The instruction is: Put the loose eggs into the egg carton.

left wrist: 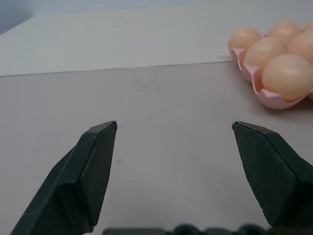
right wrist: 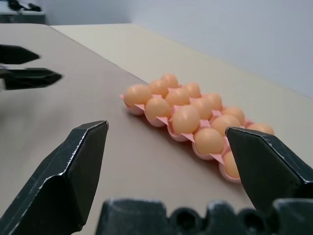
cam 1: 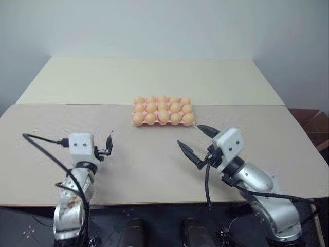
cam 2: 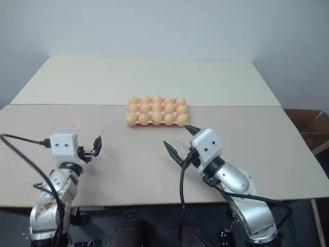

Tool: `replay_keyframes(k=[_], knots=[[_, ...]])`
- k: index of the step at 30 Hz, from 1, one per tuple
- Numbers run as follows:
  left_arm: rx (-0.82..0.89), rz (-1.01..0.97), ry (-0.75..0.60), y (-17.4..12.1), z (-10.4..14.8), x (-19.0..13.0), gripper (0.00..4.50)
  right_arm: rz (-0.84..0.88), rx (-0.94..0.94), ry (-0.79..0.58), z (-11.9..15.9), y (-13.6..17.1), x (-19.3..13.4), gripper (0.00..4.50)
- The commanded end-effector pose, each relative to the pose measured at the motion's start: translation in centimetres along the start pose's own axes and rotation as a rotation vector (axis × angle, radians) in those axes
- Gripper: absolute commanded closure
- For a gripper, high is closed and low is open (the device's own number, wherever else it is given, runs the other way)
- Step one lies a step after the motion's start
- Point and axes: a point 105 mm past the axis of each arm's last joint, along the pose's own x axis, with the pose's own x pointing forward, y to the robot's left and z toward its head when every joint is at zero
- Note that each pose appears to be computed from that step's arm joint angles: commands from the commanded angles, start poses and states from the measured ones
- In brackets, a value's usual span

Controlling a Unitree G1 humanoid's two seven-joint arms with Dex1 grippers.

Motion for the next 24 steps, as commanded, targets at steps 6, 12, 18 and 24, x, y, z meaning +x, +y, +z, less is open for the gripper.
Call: replay_keyframes(k=[6, 12, 18, 24], knots=[[-0.015, 0.159, -0.184, 0.9, 1.7, -3.7, 0.41, -0.413, -0.020, -0.152, -1.8, -4.5, -3.6, 0.00], [-0.036, 0.234, -0.177, 0.7, 0.7, -5.4, 0.41, -0.600, -0.026, -0.080, -4.3, -6.0, -5.7, 0.00], [-0.043, 0.203, -0.163, 0.1, 0.3, -5.6, 0.41, -0.629, -0.044, -0.049, -5.3, -6.7, -6.1, 0.00], [-0.041, 0.153, -0.167, -0.2, 0.4, -5.2, 0.41, -0.634, -0.044, -0.050, -5.4, -6.8, -6.0, 0.00]])
